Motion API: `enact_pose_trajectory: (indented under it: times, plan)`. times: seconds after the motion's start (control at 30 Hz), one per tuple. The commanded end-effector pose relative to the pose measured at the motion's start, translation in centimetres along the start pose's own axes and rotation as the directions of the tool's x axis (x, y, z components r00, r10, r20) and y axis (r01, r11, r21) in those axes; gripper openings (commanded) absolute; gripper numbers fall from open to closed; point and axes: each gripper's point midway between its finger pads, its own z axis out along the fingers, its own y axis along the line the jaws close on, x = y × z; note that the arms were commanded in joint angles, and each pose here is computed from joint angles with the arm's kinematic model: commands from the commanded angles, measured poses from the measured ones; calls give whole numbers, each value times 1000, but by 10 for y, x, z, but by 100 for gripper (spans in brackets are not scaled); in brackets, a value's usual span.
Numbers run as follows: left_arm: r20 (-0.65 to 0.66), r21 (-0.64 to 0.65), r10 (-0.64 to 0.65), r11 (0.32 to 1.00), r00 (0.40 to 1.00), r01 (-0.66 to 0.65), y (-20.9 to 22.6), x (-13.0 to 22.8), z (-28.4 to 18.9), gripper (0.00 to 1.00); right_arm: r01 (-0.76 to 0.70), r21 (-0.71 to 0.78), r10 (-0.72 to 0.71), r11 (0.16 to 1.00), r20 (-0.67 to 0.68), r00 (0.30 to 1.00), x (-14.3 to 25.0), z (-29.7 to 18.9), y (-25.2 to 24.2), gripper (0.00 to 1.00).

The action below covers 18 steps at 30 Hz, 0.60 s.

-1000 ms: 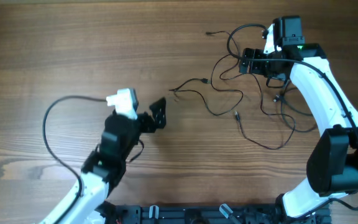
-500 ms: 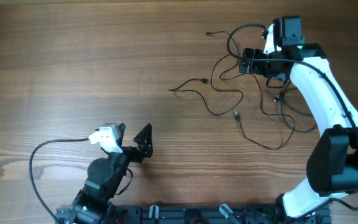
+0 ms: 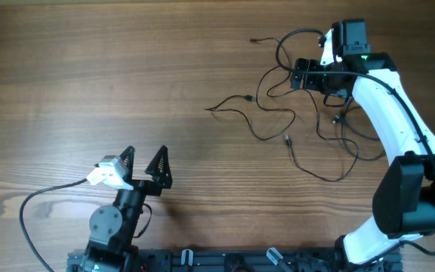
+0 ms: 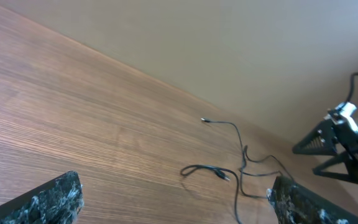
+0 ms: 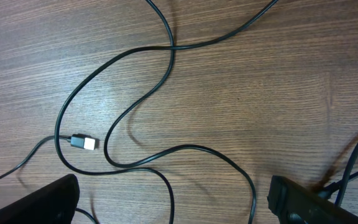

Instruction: Untangle cables

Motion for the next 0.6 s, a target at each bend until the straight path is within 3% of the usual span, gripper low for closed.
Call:
enact_pose_trajectory:
  times: [0.0, 0.57]
  plan:
    - [-1, 6, 17, 1000, 1000, -17, 1, -1, 0, 100, 1, 20, -1, 1000, -11, 1000, 3, 6, -3, 100]
    - [-20, -5, 18, 1000, 1000, -18, 4, 4, 1, 100, 1, 20, -1, 1000, -11, 1000, 3, 6, -3, 100]
